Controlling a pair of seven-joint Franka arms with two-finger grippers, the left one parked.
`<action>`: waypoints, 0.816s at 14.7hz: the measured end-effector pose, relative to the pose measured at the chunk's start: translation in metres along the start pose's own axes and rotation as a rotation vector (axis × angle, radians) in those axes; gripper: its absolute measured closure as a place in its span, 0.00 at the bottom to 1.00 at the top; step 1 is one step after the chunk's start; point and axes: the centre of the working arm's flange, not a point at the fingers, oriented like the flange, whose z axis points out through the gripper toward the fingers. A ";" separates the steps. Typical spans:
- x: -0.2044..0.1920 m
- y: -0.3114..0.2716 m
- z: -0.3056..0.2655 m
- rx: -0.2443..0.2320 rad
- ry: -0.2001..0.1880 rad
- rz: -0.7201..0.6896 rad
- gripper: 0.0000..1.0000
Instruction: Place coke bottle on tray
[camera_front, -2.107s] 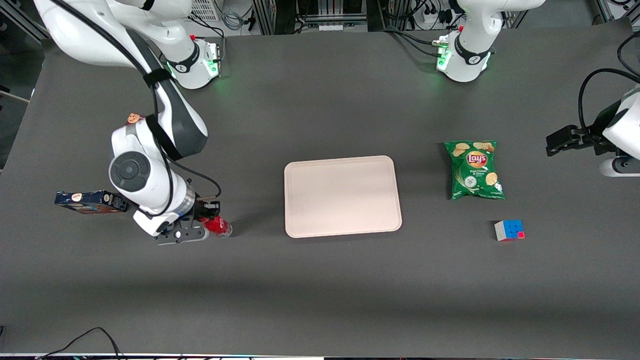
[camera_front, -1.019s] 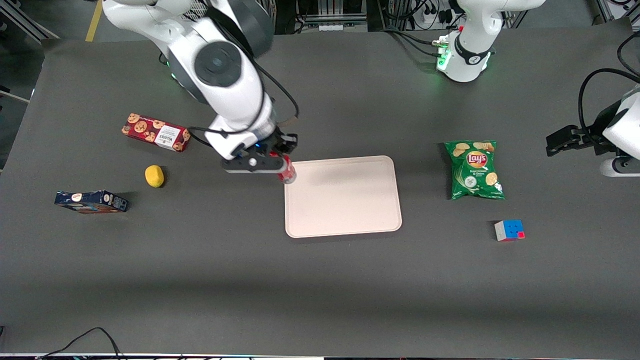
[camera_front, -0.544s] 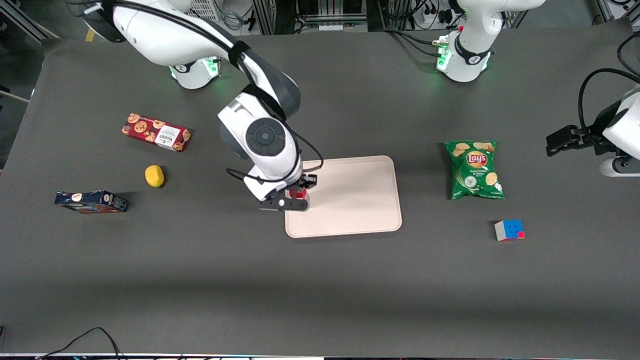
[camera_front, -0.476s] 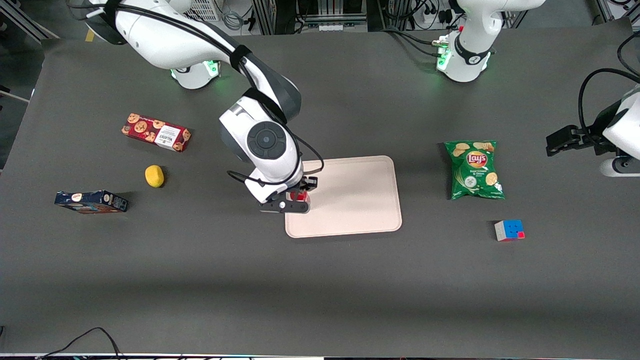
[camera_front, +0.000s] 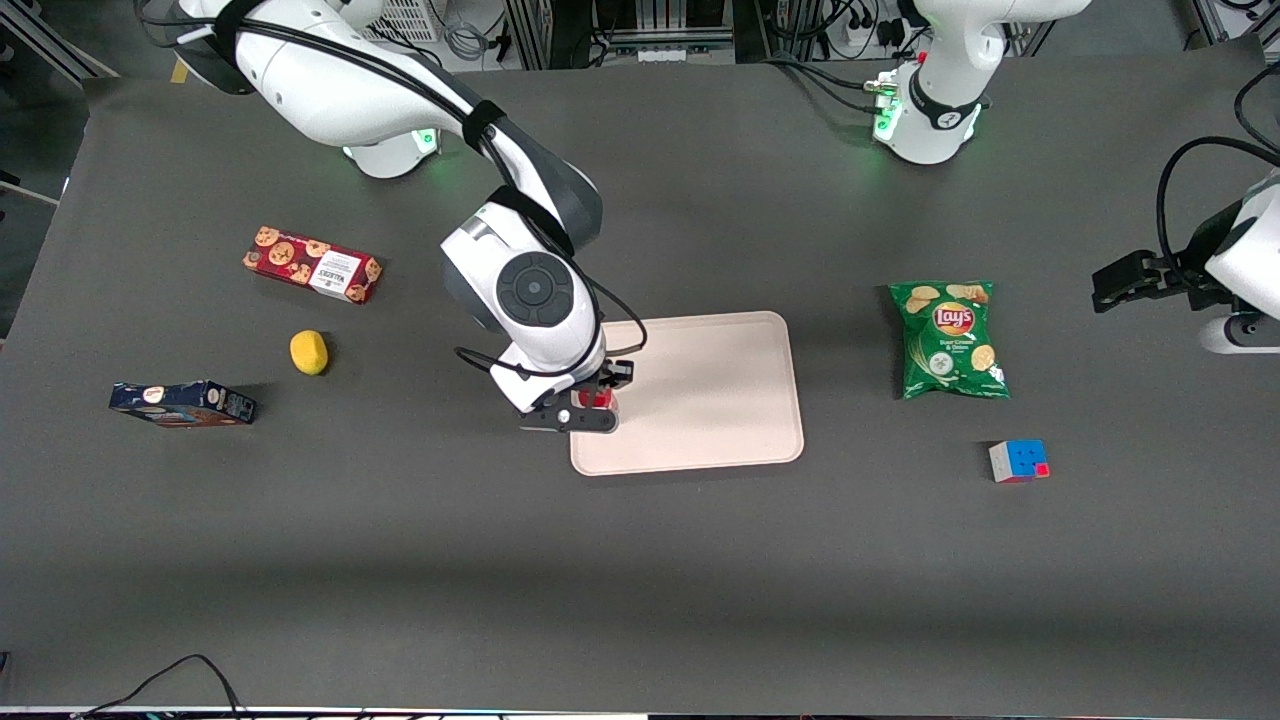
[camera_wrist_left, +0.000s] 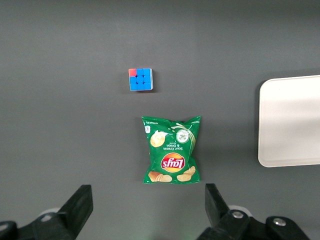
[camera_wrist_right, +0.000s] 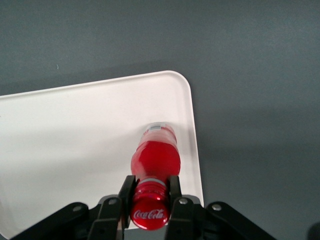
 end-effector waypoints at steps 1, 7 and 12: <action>0.001 0.000 0.002 0.003 0.004 0.002 0.69; 0.004 -0.001 0.003 0.013 0.013 0.020 0.33; 0.020 0.023 -0.064 0.056 0.091 0.093 0.00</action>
